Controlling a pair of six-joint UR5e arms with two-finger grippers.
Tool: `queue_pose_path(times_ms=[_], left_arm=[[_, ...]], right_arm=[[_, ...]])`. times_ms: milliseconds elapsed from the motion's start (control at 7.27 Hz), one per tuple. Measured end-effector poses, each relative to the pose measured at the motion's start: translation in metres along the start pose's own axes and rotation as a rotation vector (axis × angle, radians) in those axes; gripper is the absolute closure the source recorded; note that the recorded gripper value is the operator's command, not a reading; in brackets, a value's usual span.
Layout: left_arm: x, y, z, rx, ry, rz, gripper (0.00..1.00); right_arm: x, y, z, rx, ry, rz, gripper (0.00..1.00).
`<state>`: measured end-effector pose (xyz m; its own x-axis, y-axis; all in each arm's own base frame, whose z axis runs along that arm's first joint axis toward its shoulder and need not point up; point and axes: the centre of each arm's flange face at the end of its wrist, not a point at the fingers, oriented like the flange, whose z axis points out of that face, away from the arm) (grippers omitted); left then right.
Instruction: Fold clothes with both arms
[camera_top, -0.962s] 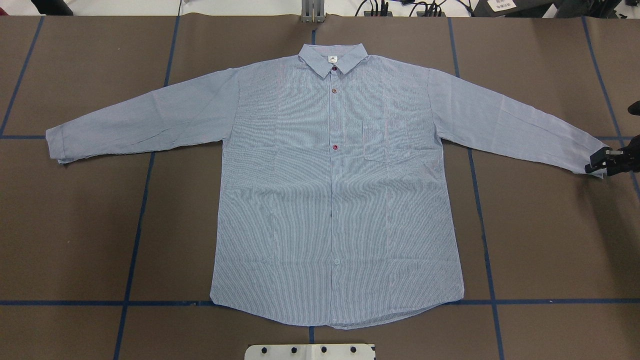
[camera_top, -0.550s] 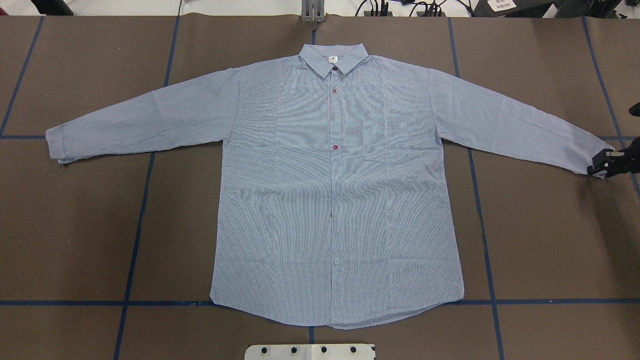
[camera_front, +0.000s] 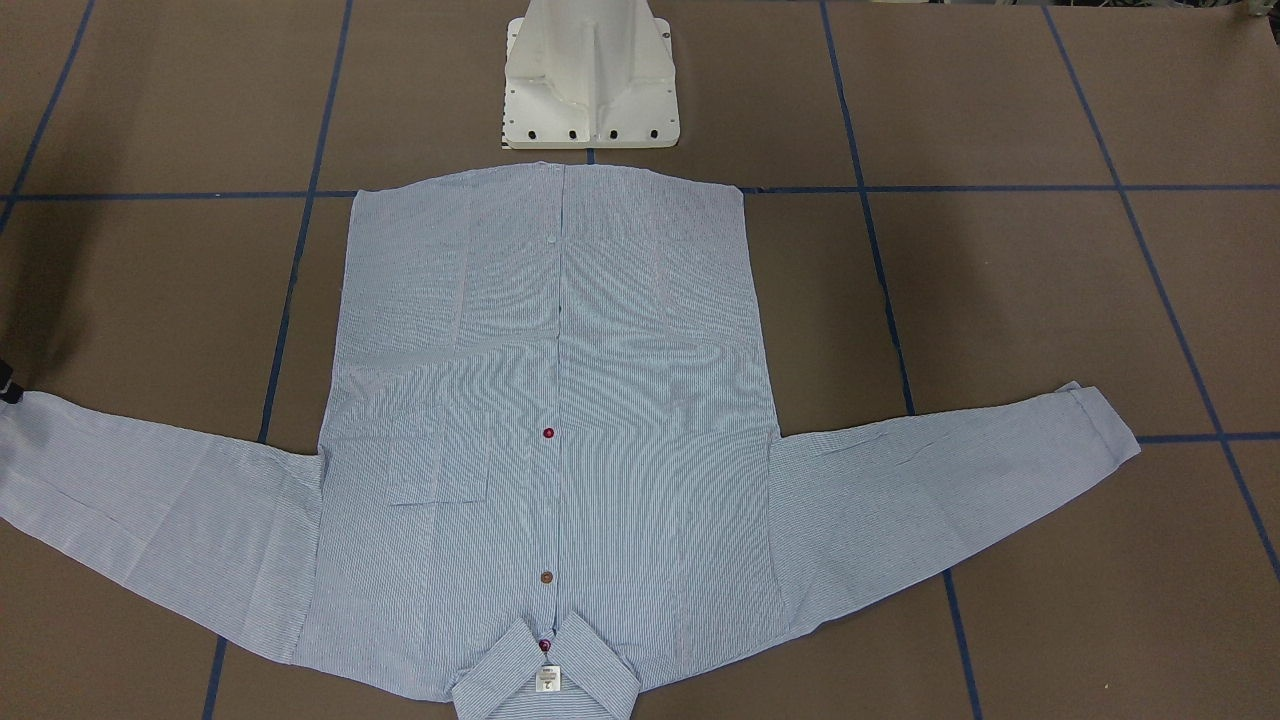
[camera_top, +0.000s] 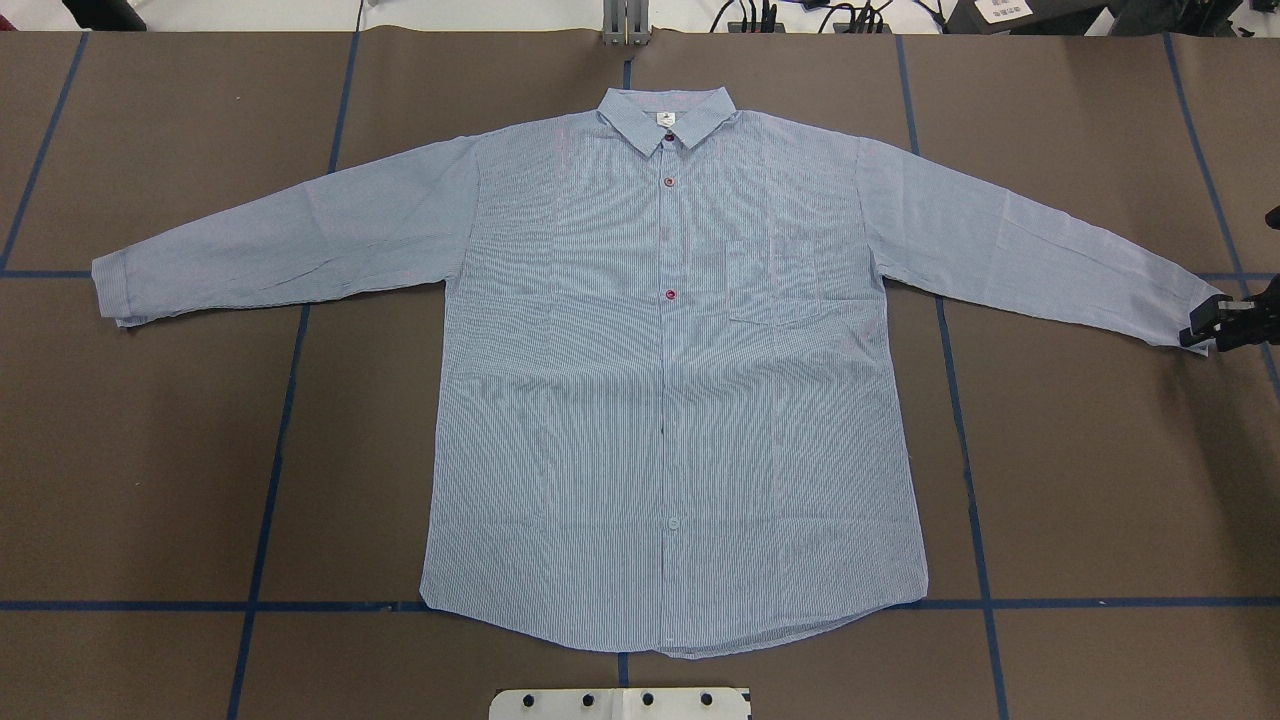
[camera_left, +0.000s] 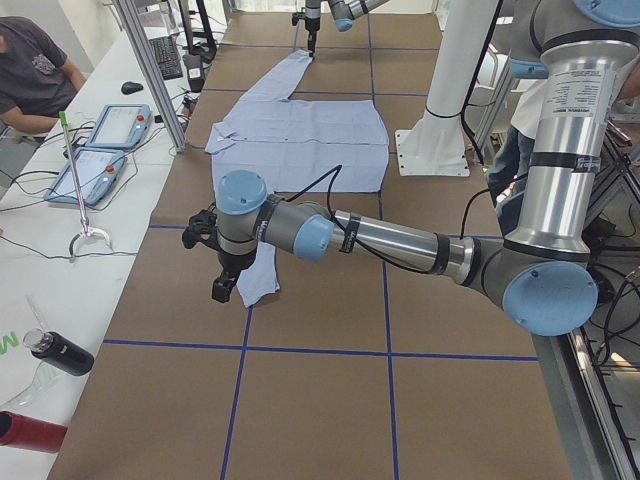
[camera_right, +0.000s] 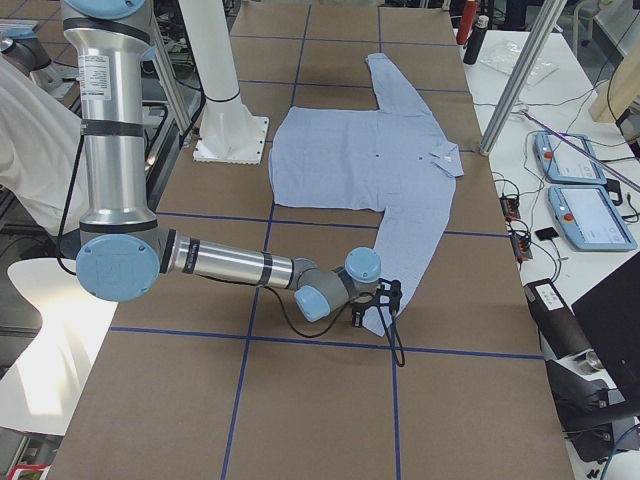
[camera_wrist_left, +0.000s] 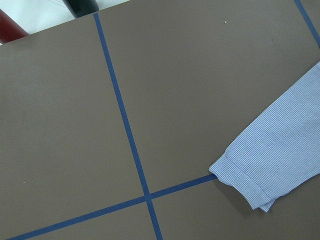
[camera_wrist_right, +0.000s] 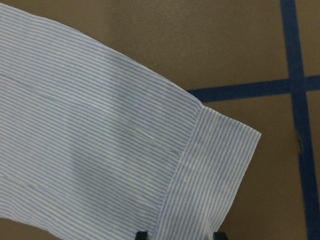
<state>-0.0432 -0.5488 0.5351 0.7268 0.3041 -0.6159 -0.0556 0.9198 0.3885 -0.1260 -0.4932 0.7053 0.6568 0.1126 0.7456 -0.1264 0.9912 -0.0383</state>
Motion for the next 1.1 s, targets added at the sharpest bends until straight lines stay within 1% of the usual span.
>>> queue_pose_path(times_ms=[412, 1100], left_arm=[[0.001, -0.001, -0.001, 0.003, 0.0, 0.002, 0.0], [0.001, -0.002, -0.001, 0.003, 0.0, 0.002, 0.0]], right_arm=[[0.005, -0.006, -0.01, 0.022, -0.004, 0.014, 0.47], [0.014, -0.002, -0.007, 0.011, 0.009, 0.03, 0.47]])
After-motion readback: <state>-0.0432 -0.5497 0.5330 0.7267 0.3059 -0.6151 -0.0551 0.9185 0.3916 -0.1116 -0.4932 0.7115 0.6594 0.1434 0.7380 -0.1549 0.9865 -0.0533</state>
